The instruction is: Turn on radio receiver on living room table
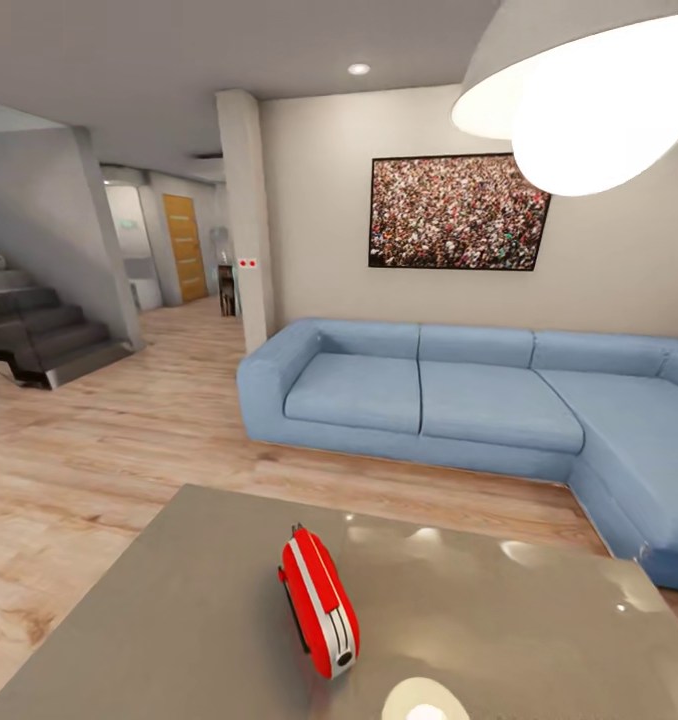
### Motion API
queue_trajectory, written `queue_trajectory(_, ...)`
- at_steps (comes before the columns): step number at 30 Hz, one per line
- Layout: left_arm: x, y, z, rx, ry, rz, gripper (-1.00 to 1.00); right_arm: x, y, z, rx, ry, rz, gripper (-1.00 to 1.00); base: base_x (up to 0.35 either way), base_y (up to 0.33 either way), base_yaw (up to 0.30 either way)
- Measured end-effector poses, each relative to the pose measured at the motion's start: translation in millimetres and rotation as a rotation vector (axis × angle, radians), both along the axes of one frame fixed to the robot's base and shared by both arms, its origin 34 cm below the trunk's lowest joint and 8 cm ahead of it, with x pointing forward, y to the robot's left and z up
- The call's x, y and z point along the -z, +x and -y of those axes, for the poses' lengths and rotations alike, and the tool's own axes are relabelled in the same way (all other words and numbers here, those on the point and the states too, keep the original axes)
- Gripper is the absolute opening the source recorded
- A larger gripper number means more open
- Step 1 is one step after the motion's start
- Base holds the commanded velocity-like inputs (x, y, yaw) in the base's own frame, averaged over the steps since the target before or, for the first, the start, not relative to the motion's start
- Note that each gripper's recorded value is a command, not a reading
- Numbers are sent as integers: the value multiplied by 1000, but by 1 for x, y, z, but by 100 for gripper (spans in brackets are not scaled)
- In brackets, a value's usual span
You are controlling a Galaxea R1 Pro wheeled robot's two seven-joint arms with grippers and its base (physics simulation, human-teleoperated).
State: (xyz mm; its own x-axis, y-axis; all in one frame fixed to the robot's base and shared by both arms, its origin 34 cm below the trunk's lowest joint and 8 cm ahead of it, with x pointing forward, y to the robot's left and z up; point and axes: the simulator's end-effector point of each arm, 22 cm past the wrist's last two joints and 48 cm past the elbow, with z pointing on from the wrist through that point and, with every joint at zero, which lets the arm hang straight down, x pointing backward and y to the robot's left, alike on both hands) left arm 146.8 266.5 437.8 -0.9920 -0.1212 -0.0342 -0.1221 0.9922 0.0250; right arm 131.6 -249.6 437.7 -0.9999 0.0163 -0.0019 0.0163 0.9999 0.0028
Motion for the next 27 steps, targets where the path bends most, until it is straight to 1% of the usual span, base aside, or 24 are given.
queue_trajectory(27, 0, 1, 0, 1, 0, 3, 100, 0, 1, 0, 1, 1, 2, 100, 0, 0, -271)
